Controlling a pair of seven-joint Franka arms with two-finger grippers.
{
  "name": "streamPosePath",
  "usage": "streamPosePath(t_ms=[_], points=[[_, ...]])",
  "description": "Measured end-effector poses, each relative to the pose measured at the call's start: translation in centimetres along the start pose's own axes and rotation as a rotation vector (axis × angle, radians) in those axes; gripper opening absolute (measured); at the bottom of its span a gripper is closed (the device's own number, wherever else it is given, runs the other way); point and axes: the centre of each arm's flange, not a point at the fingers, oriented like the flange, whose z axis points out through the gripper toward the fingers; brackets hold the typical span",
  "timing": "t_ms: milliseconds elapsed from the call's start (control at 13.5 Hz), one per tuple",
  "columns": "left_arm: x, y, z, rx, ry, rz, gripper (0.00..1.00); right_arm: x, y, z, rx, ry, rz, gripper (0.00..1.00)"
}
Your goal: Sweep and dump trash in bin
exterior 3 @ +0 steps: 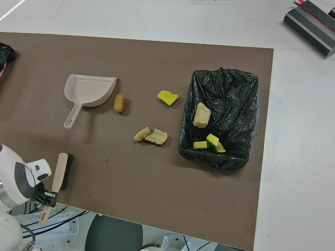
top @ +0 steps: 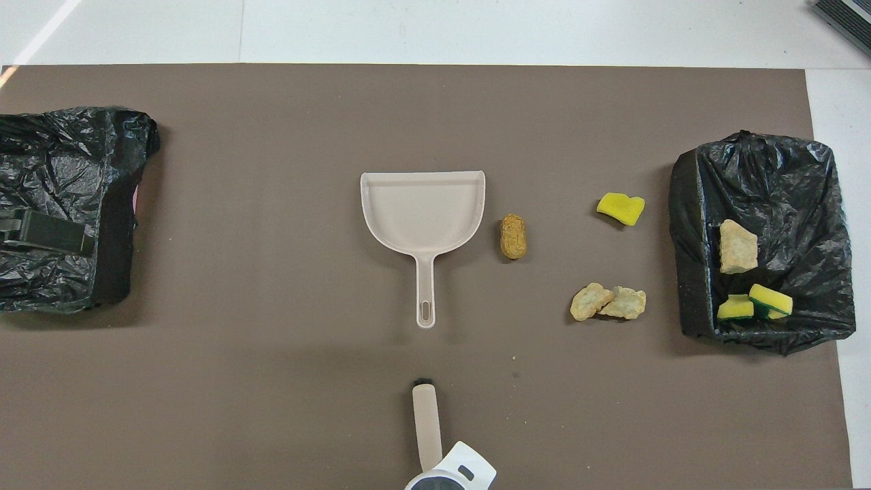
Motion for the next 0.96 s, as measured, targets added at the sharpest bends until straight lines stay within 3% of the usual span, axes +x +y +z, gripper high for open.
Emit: streamPosePath(t_ms=[297, 593, 742, 964], points=[[0.0, 0.0, 0.0, 0.0, 0.0, 0.0, 1.0, 0.0, 0.6, -0.9, -0.045, -0.072, 0.014, 0.26], [0.0, 0.0, 0.0, 0.0, 0.0, 0.0, 1.0, 1.8, 4.4, -7.2, -0.043, -0.157, 0.049, 0.26], [0.0, 0.0, 0.0, 0.0, 0.0, 0.0, 1.0, 2.7, 7.7, -10.9, -0.052, -0.154, 0.057, 0.26], [0.0, 0.0, 0.0, 0.0, 0.0, 0.0, 1.0, 4.3, 10.7, -15.0, -0.105, -0.087, 0.079, 0.26]])
